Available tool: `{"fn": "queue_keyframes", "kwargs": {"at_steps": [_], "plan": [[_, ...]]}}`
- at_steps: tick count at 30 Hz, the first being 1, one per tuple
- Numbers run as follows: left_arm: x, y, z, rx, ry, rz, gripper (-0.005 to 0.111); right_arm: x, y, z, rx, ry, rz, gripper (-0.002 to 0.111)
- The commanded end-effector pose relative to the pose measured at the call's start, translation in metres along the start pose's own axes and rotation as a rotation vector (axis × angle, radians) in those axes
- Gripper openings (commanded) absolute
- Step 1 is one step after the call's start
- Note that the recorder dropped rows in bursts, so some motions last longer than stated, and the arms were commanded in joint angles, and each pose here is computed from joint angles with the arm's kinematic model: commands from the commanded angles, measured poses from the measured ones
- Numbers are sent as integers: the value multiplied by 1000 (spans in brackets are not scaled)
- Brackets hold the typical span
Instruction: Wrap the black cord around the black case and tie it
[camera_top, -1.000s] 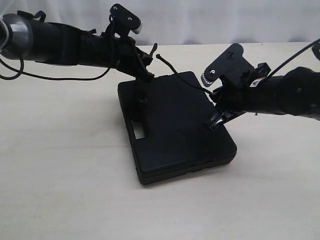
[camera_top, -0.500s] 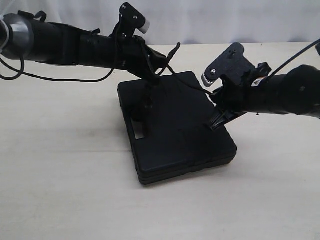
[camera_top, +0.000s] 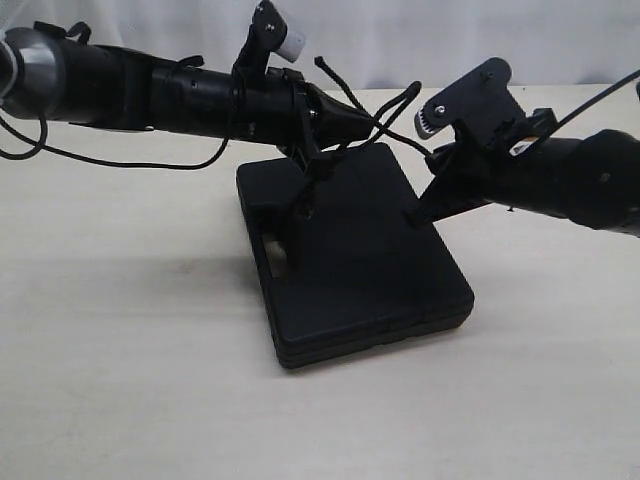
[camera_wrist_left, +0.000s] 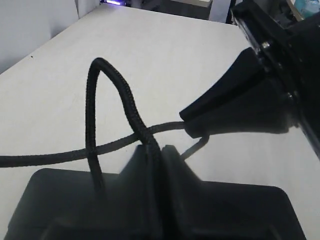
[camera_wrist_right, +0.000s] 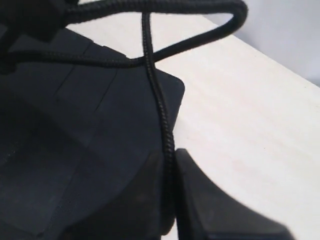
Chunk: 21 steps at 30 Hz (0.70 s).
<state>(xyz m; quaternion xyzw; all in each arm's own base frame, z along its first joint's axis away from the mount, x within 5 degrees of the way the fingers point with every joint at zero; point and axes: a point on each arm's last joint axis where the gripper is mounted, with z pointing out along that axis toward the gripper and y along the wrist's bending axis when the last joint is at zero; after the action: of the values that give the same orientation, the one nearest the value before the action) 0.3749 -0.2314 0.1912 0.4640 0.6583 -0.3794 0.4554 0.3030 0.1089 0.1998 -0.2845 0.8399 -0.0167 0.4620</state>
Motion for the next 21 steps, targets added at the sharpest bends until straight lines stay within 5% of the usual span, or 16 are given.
{"fn": "queue_keyframes", "kwargs": {"at_steps": [1,7,13,21], "plan": [[-2,-6,-1,71,5,45,0,-4,-3,-3,34,-43,39,4],[0,-10,-1,119,25,76,3,-5,-4,-3,46,-57,59,4],[-3,-17,-2,190,-6,77,34,-3,-3,0,41,-45,59,4],[-3,-5,-1,65,-2,43,55,7,0,13,44,-15,50,4]]}}
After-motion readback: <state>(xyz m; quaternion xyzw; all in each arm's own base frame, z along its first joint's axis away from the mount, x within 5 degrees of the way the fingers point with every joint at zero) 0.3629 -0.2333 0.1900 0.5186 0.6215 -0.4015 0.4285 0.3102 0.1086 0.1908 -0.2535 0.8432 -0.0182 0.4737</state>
